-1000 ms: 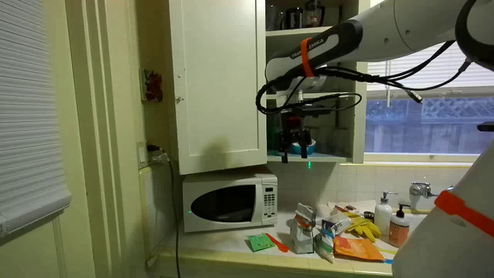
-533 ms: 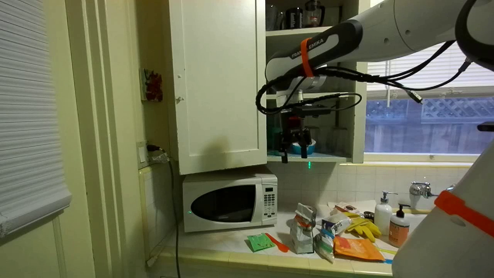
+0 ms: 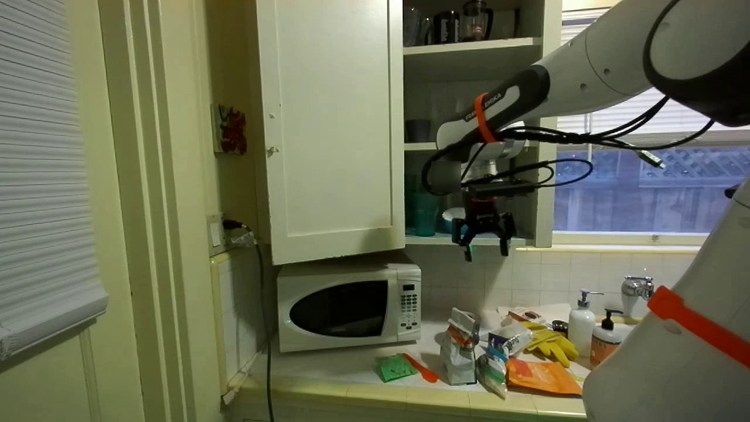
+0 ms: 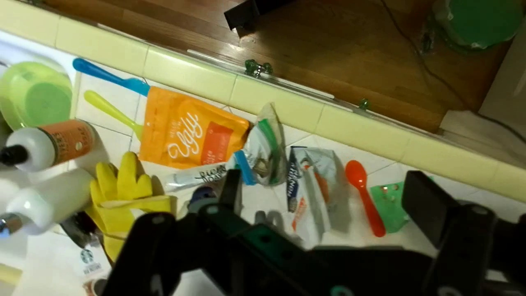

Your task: Place the blue butter knife inside the cup

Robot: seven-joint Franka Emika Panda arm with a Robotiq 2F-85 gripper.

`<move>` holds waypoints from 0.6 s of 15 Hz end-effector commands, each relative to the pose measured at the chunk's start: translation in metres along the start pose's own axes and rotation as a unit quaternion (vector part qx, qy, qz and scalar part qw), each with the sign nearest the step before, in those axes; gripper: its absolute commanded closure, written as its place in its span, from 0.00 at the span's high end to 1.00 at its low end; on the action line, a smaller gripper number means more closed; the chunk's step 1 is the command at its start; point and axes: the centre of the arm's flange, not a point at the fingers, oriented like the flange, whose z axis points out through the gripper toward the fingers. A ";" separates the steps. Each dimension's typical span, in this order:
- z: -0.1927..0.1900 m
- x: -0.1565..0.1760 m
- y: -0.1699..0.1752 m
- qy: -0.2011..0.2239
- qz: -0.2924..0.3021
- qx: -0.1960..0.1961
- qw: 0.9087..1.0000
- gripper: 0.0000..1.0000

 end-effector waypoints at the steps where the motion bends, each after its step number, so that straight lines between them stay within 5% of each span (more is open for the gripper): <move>1: 0.054 -0.006 0.053 -0.001 0.102 0.006 0.995 1.00; 3: 0.083 -0.012 0.076 -0.037 0.155 0.019 0.987 1.00; 4: 0.057 -0.004 0.064 -0.022 0.112 0.016 0.993 1.00; 8: 0.064 -0.014 0.074 -0.029 0.133 0.030 0.990 1.00; 9: 0.053 -0.013 0.068 -0.037 0.214 0.036 0.975 1.00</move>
